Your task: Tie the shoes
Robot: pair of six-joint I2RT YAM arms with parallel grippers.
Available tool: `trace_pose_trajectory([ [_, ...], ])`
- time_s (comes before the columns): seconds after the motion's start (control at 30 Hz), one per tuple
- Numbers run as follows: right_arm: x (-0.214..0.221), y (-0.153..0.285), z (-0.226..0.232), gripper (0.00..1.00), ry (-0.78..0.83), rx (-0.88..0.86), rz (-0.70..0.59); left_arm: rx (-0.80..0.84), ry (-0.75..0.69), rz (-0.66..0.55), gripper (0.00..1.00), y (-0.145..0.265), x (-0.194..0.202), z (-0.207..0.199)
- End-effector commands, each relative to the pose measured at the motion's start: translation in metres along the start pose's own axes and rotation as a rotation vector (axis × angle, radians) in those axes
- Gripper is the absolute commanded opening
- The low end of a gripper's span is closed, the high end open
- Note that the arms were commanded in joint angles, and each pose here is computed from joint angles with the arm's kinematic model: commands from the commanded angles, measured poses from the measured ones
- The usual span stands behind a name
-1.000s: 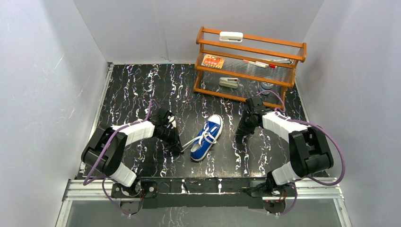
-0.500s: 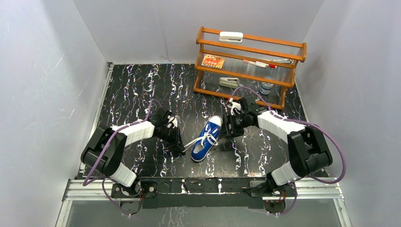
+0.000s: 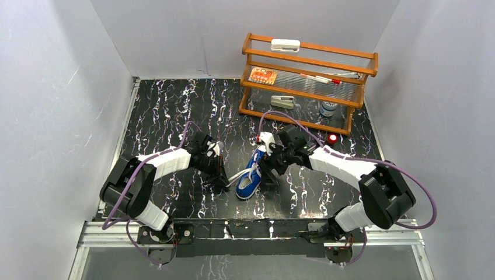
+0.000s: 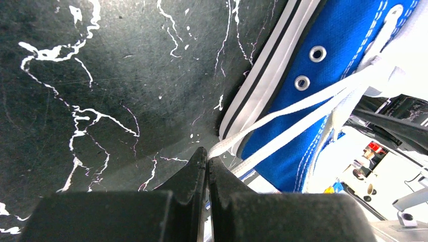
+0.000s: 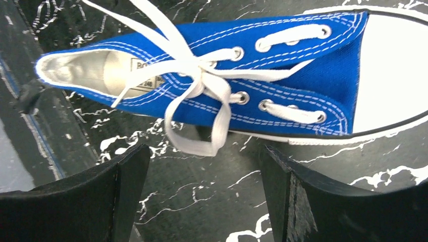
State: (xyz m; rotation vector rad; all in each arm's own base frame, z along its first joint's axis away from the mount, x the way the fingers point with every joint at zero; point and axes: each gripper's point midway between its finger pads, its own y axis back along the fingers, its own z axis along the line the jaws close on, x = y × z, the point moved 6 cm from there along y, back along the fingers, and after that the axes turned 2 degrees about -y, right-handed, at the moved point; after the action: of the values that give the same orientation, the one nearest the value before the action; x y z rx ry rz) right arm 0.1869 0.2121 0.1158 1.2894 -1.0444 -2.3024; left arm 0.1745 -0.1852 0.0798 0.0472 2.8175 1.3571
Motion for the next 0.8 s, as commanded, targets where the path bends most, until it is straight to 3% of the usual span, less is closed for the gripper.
trace_pose_trajectory([
  [0.0, -0.013, -0.013, -0.009, 0.85, 0.120, 0.014, -0.027, 0.035, -0.005, 0.015, 0.00, 0.007, -0.003, -0.009],
  [0.13, -0.017, -0.016, -0.010, 0.72, 0.118, 0.006, -0.027, 0.039, -0.013, 0.011, 0.00, 0.009, -0.004, -0.011],
  [0.27, -0.016, -0.013, -0.006, 0.37, 0.078, -0.008, -0.022, 0.032, -0.017, 0.015, 0.00, 0.009, -0.002, -0.009],
  [0.5, 0.001, -0.006, -0.001, 0.07, -0.107, 0.038, 0.051, 0.013, -0.014, 0.018, 0.00, 0.008, -0.002, -0.007],
  [0.57, 0.003, -0.005, 0.000, 0.00, -0.154, 0.052, 0.066, 0.009, -0.012, 0.018, 0.00, 0.007, -0.003, -0.006],
  [0.67, 0.001, -0.004, -0.004, 0.00, -0.236, 0.121, 0.057, -0.005, 0.001, 0.025, 0.00, 0.005, -0.003, -0.004],
  [0.77, -0.002, 0.001, -0.021, 0.00, -0.340, 0.316, 0.038, -0.032, 0.022, 0.036, 0.00, 0.004, -0.001, 0.001],
])
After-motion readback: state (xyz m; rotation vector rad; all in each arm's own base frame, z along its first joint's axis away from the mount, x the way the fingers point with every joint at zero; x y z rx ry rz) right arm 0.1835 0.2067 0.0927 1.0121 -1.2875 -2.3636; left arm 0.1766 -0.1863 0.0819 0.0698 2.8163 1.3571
